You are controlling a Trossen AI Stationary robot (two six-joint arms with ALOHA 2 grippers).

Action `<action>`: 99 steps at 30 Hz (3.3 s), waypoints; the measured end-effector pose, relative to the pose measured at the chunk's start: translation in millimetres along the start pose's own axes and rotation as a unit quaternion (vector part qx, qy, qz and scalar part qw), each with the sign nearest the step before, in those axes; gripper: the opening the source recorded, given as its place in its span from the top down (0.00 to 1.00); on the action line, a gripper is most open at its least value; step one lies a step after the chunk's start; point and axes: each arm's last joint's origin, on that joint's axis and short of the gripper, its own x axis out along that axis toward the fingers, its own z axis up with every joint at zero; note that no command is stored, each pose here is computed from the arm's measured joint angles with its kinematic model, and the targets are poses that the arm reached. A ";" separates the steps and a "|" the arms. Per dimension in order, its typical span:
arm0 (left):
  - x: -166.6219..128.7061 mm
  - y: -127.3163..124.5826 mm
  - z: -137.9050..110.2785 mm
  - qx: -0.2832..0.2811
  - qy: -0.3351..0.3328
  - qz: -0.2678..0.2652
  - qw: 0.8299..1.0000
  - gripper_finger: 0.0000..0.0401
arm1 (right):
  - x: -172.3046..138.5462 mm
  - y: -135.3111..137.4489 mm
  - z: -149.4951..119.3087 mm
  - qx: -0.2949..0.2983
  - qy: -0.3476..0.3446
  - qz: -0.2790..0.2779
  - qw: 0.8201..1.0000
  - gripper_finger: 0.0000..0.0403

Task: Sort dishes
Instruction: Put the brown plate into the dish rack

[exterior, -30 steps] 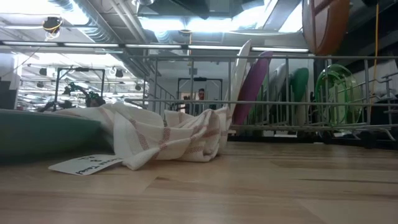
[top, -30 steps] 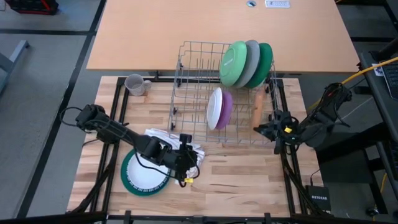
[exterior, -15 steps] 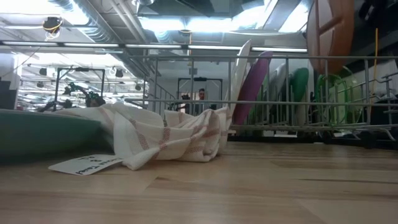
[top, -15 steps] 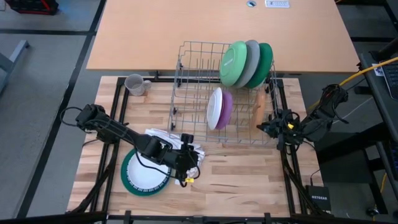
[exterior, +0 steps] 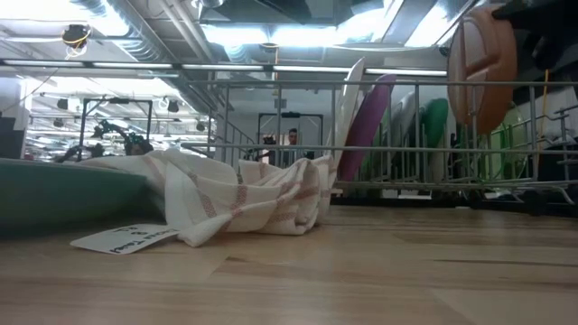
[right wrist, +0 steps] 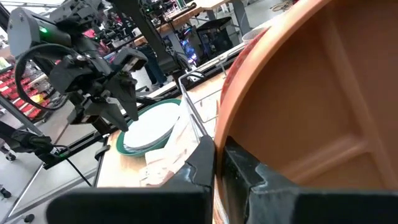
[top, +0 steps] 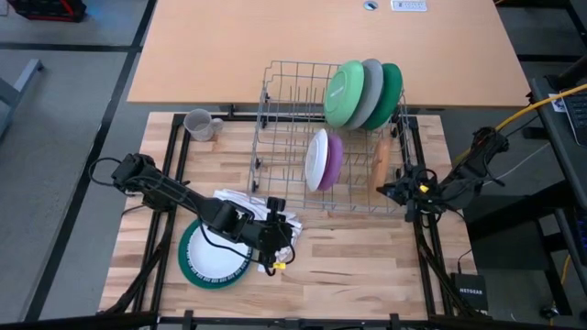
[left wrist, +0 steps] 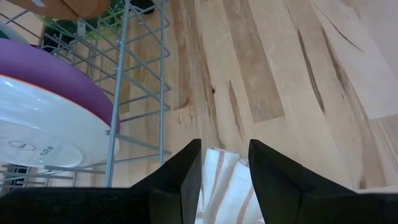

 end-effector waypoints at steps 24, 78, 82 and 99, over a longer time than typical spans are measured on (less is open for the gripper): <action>0.0 -0.8 0.1 0.000 0.000 -0.005 1.000 0.69 | 1.7 -15.9 -21.5 -0.015 0.044 -0.038 0.998 0.96; -0.2 -1.2 -0.2 -0.038 0.001 -0.006 0.999 0.69 | -17.7 -18.7 9.1 -0.213 0.077 0.006 0.974 0.97; -0.2 -1.2 -0.2 -0.038 0.001 -0.006 0.999 0.69 | -18.8 -19.5 10.5 -0.209 0.072 0.010 0.975 0.97; 0.0 -0.6 0.2 -0.032 0.000 -0.006 0.999 0.69 | -17.9 -7.2 22.0 -0.203 0.019 0.048 0.978 0.97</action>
